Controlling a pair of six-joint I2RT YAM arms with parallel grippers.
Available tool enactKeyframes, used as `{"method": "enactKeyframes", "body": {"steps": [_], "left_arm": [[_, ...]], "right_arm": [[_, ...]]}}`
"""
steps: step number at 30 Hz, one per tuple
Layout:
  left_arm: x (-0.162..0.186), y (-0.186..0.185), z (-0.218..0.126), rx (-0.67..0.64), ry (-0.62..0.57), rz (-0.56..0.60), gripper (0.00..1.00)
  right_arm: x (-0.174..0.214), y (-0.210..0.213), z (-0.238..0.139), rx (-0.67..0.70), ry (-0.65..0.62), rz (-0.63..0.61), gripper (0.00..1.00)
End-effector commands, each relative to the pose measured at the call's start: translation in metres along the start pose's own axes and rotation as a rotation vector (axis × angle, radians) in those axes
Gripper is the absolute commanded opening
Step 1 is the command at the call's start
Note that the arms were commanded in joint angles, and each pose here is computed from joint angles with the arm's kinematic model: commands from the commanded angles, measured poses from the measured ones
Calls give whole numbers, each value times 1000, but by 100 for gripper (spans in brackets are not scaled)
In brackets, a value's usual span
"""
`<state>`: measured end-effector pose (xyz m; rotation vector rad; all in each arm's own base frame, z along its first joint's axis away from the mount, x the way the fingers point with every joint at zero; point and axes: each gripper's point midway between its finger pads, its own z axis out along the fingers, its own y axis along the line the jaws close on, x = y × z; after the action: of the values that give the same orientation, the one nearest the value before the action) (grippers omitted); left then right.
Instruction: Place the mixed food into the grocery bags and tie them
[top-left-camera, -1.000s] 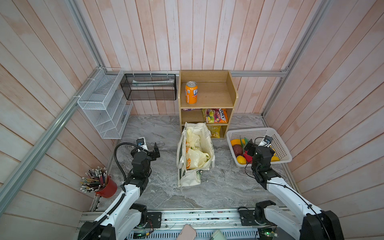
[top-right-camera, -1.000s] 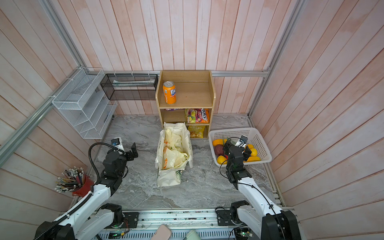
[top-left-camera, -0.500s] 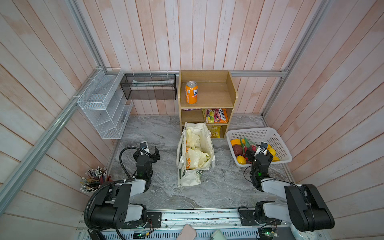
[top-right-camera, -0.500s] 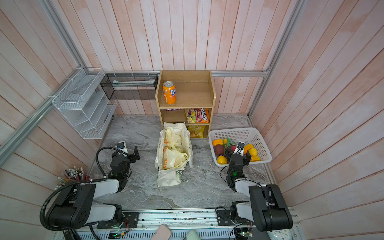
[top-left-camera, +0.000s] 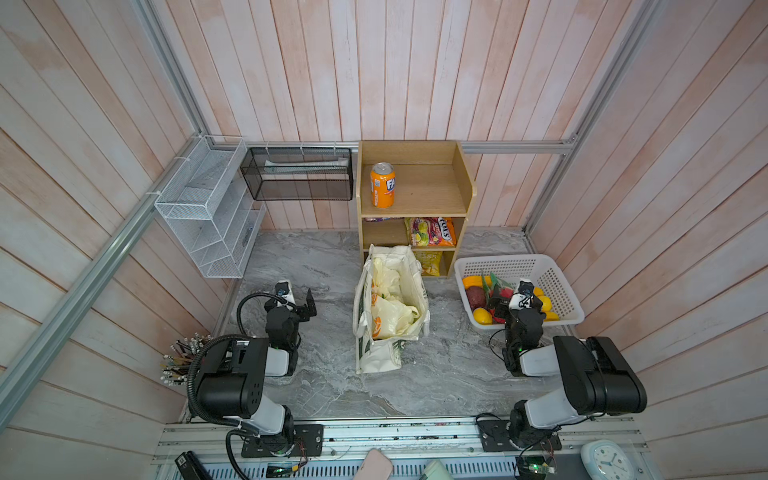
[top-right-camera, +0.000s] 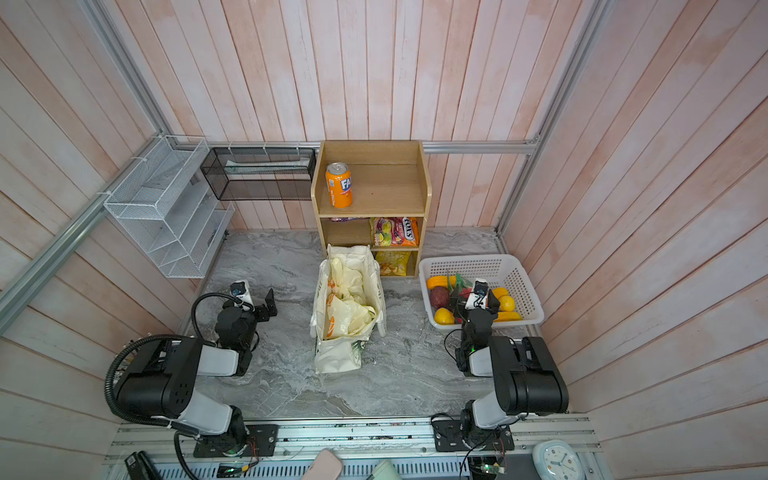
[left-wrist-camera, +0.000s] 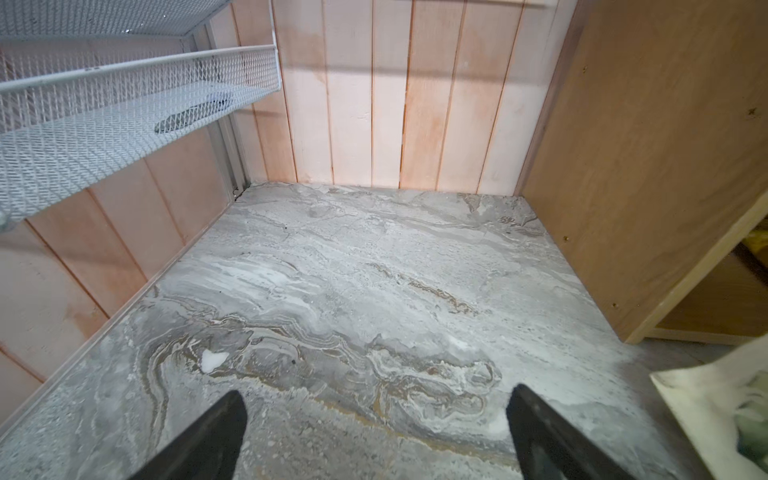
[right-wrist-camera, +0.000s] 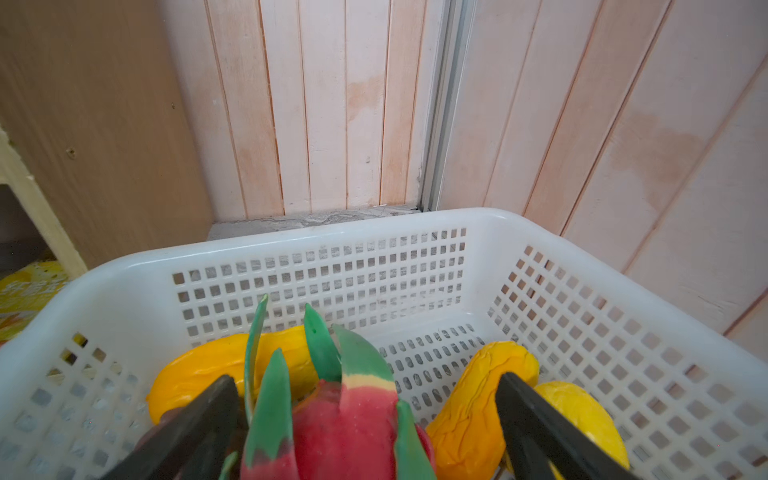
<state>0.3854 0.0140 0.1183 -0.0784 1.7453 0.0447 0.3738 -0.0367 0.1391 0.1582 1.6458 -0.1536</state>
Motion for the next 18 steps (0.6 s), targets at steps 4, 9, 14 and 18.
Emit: {"method": "enactKeyframes", "body": {"steps": [4, 9, 14, 18], "left_arm": [[-9, -3, 4, 37, -23, -9, 100], [-8, -2, 4, 39, -21, -12, 100], [-8, -2, 4, 40, -20, -12, 100], [-8, -2, 4, 40, -19, -12, 100]], "right_arm": [[14, 11, 2, -78, 65, 19, 98], [14, 12, 2, -82, 64, 16, 98], [15, 11, 4, -79, 71, 24, 98], [15, 10, 4, -80, 73, 22, 98]]}}
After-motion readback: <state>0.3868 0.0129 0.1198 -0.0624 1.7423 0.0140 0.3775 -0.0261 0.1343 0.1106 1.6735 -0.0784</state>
